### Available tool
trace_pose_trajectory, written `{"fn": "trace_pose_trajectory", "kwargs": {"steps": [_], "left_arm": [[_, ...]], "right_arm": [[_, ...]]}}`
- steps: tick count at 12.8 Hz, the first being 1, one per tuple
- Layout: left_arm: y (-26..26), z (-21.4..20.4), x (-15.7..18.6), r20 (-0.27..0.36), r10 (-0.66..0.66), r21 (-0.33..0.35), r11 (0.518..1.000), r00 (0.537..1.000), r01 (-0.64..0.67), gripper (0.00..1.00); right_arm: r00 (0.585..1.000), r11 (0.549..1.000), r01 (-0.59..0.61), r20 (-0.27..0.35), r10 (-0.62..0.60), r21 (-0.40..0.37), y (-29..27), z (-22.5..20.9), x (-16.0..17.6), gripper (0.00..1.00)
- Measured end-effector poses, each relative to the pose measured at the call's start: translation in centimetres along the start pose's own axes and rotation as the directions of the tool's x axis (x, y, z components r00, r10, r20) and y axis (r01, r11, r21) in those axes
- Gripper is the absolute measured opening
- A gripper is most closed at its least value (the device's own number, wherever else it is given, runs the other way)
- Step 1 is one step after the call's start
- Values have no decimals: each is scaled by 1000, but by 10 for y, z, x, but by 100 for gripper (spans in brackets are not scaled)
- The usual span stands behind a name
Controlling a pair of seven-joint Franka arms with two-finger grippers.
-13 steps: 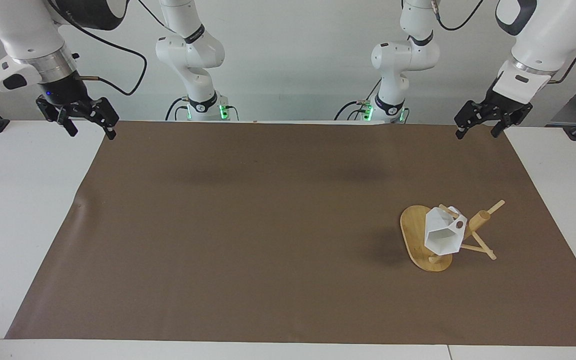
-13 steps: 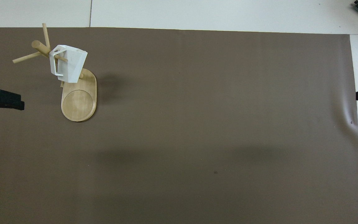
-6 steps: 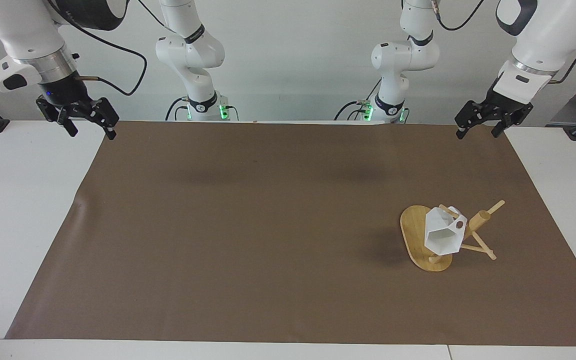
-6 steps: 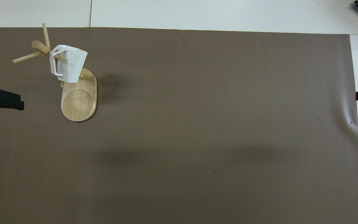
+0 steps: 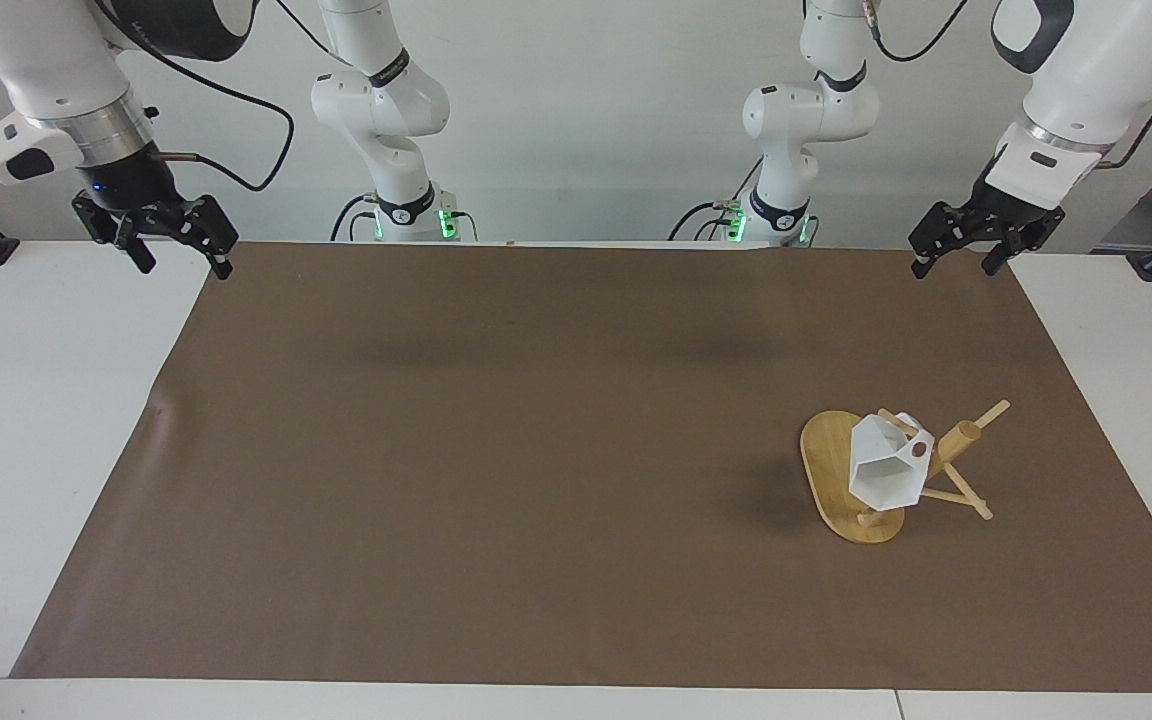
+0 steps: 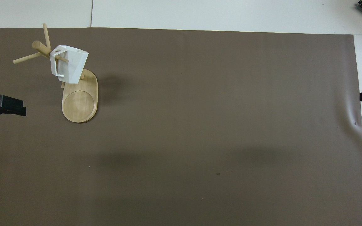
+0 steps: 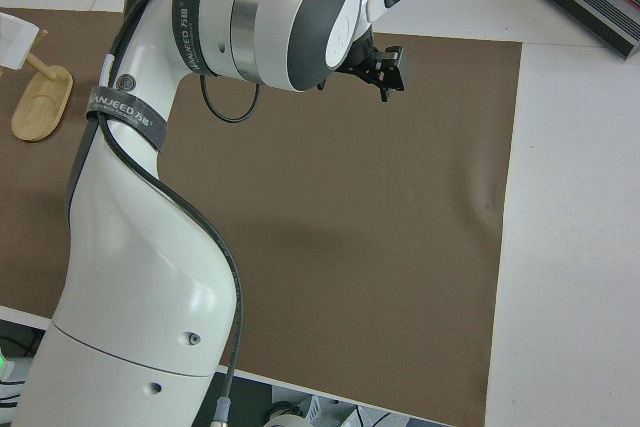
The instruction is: Hang cup on rack
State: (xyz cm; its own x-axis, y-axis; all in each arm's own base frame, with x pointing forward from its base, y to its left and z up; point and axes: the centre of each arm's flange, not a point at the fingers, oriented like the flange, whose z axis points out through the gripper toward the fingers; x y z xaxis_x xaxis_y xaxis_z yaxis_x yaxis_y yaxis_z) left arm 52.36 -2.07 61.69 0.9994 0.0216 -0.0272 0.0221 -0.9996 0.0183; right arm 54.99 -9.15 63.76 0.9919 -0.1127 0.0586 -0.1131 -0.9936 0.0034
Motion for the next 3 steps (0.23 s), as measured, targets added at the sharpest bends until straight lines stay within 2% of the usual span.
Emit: {"fn": "trace_pose_trajectory", "kwargs": {"steps": [3], "left_arm": [[0, 2, -4, 4, 0, 1, 1000, 1000, 0, 100]], "right_arm": [[1000, 1000, 0, 0, 0, 0, 0, 0, 0, 100]]}}
